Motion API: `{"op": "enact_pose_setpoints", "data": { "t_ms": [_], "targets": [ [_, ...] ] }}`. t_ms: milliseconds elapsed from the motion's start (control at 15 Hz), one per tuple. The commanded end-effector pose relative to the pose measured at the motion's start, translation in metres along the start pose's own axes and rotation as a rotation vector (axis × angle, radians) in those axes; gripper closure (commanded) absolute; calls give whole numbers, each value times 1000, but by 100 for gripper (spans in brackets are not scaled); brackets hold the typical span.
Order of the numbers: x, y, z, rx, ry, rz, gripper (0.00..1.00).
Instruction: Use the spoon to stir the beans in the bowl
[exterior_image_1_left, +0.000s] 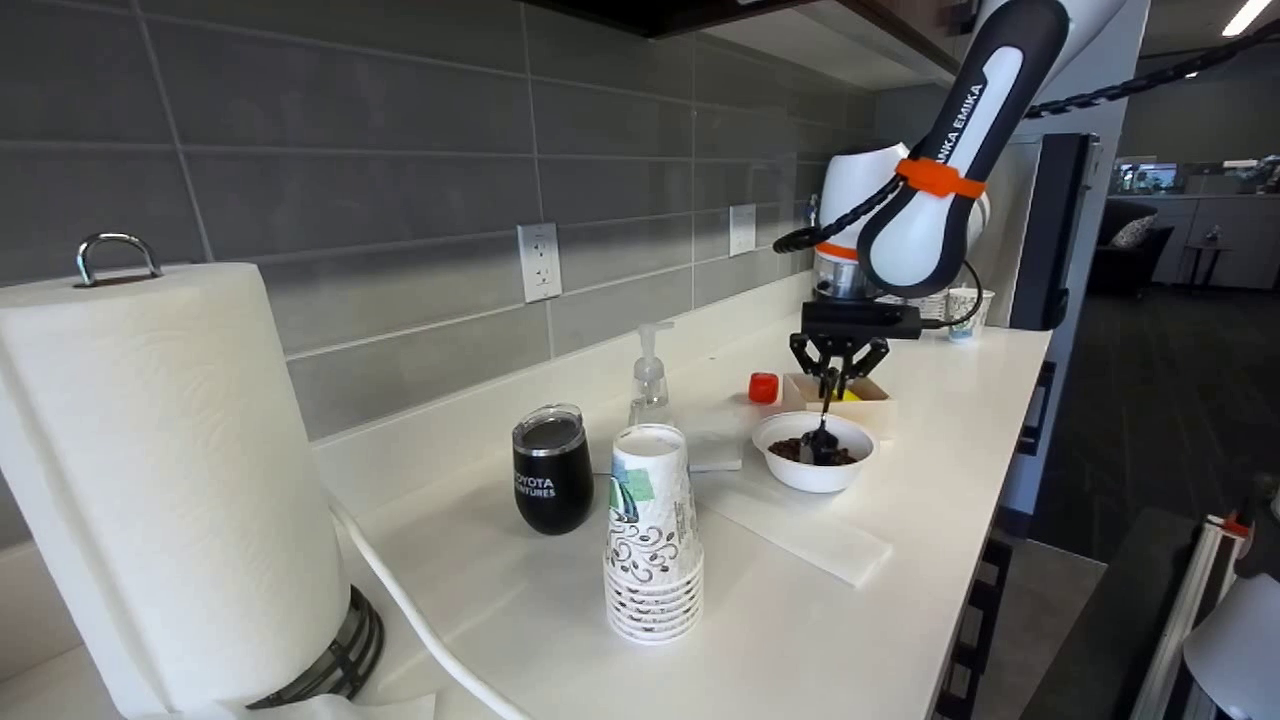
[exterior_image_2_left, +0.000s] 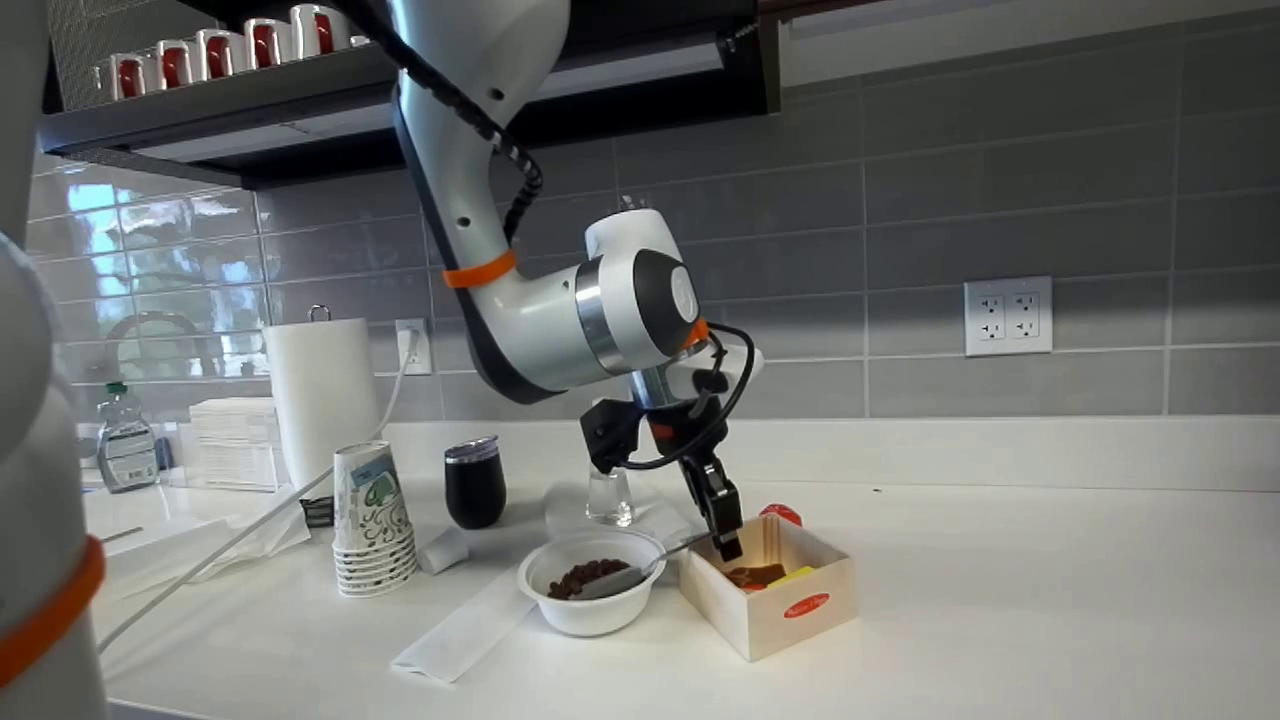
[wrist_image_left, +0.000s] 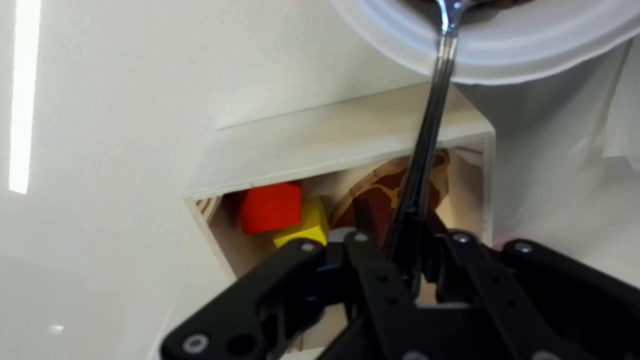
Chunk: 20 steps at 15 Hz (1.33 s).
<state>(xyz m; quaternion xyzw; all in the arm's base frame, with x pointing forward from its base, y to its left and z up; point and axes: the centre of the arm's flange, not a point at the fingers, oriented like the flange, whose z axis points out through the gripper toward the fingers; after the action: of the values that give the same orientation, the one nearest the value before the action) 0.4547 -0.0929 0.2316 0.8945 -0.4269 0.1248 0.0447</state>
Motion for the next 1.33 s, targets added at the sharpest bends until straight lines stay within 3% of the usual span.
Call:
{"op": "enact_pose_setpoints", "data": {
  "t_ms": [0, 667, 1267],
  "targets": [
    [7, -12, -4, 17, 35, 7, 100],
    [11, -26, -28, 19, 101, -51, 99],
    [-11, -16, -67, -17, 232, -104, 99]
  ]
}}
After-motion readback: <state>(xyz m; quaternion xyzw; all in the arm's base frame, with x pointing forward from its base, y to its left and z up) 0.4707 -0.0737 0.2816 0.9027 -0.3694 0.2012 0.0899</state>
